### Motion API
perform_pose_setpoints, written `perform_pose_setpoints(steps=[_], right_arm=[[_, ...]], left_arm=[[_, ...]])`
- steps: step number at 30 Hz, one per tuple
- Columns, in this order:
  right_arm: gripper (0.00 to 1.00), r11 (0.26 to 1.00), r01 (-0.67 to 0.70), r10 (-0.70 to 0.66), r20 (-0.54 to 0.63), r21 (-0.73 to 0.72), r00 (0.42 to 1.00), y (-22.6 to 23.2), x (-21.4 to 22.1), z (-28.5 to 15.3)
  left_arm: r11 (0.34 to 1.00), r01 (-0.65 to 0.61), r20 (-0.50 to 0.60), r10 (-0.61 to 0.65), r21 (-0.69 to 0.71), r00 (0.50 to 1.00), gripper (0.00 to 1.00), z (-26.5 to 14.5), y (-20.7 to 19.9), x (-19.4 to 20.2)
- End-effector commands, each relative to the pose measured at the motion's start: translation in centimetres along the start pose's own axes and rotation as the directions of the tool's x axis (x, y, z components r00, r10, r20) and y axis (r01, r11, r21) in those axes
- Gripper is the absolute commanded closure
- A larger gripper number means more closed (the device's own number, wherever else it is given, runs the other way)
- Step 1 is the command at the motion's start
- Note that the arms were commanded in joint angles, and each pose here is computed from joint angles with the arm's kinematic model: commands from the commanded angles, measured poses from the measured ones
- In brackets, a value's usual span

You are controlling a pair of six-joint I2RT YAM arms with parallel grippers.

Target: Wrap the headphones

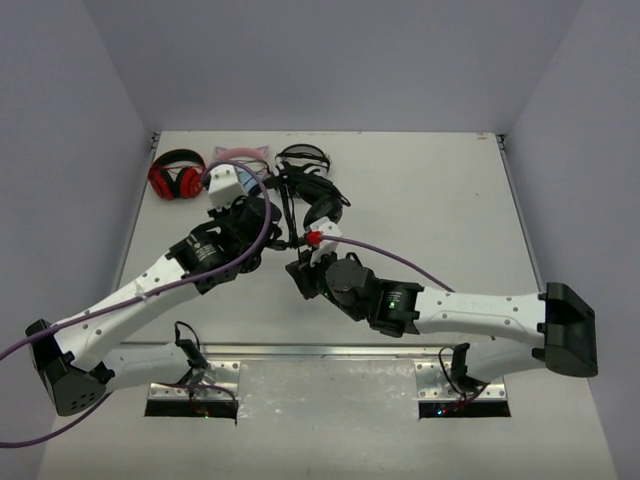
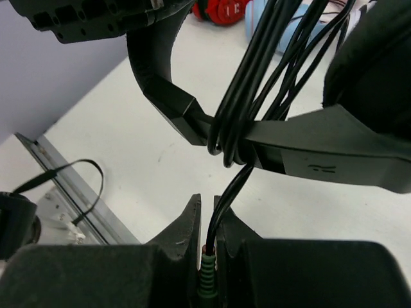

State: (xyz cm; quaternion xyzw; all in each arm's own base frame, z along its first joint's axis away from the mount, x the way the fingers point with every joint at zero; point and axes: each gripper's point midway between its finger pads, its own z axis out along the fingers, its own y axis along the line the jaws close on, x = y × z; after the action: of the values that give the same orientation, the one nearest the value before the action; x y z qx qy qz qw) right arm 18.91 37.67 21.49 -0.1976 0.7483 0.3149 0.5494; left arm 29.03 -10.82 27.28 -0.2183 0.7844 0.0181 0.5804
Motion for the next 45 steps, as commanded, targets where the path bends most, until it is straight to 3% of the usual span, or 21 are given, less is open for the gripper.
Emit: perform_pose_setpoints(steps=[1,2,4,8,11,14,23,25,27,28,30,32,38,41,43,45], right_arm=[[0.97,0.986,0.143,-0.152,-0.126,-0.082,0.980,2.5,0.2,-1.5],[0.93,0.984,0.153,-0.163,-0.124,-0.092,0.979,2.7,-0.5,-1.5],[0.93,0.971,0.201,-0.225,-0.203,-0.132,0.953,2.1,0.4,-2.1],[0.94,0.935,0.242,-0.302,-0.224,-0.261,0.927,2.0,-0.2,-2.9],[0.85,0.927,0.199,-0.294,-0.283,-0.318,0.913,0.7,-0.5,-3.0],[0.84,0.920,0.185,-0.305,-0.333,-0.347,0.892,0.0,-0.7,-3.3],[0.98,0.942,0.173,-0.288,-0.424,-0.288,0.859,-3.9,0.9,-2.9],[0.92,0.942,0.186,-0.297,-0.437,-0.278,0.849,-4.5,1.2,-2.8],[0.76,0.933,0.187,-0.312,-0.429,-0.308,0.848,-4.2,1.3,-2.8],[0.75,0.920,0.167,-0.319,-0.430,-0.354,0.845,-3.6,1.7,-3.2],[0.82,0.907,0.152,-0.325,-0.423,-0.392,0.846,-3.0,1.9,-3.4],[0.98,0.896,0.124,-0.320,-0.426,-0.426,0.847,-2.7,2.4,-3.5],[0.98,0.919,0.064,-0.263,-0.480,-0.390,0.837,-4.8,4.4,-2.3],[0.86,0.911,0.038,-0.253,-0.483,-0.412,0.839,-4.5,4.4,-2.1],[0.84,0.886,0.046,-0.287,-0.468,-0.461,0.836,-3.9,4.2,-2.1],[0.89,0.839,0.060,-0.350,-0.451,-0.541,0.821,-3.2,4.5,-2.3]], left_arm=[[0.985,0.167,0.152,-0.157,-0.055,0.976,1.00,0.5,0.6,-3.7],[0.985,0.169,0.152,-0.164,-0.021,0.975,1.00,0.8,-0.2,-3.4],[0.991,0.119,0.122,-0.125,0.054,0.985,1.00,0.9,-1.8,-2.9],[0.986,0.029,0.080,-0.043,0.166,0.996,1.00,1.3,-4.1,-1.1],[0.988,-0.057,0.048,0.051,0.146,0.998,1.00,2.4,-4.9,0.6],[0.986,-0.100,0.021,0.098,0.134,0.995,1.00,2.9,-5.2,1.7],[0.964,-0.129,-0.001,0.133,0.234,0.991,1.00,3.3,-6.7,4.1],[0.956,-0.144,-0.003,0.150,0.255,0.989,1.00,3.5,-6.8,5.1],[0.948,-0.160,-0.016,0.171,0.275,0.985,1.00,3.7,-7.1,6.2],[0.942,-0.169,-0.034,0.187,0.290,0.982,1.00,3.8,-7.3,7.1],[0.931,-0.166,-0.056,0.194,0.327,0.979,1.00,3.8,-7.6,8.4],[0.923,-0.152,-0.060,0.184,0.353,0.981,1.00,3.8,-7.9,9.1],[0.900,-0.148,-0.076,0.196,0.411,0.978,1.00,3.8,-8.2,11.3],[0.882,-0.186,-0.088,0.247,0.434,0.965,1.00,4.0,-8.0,13.1],[0.859,-0.201,-0.103,0.280,0.471,0.954,1.00,3.9,-8.3,14.2],[0.833,-0.207,-0.124,0.310,0.513,0.942,1.00,3.6,-8.6,15.6]])
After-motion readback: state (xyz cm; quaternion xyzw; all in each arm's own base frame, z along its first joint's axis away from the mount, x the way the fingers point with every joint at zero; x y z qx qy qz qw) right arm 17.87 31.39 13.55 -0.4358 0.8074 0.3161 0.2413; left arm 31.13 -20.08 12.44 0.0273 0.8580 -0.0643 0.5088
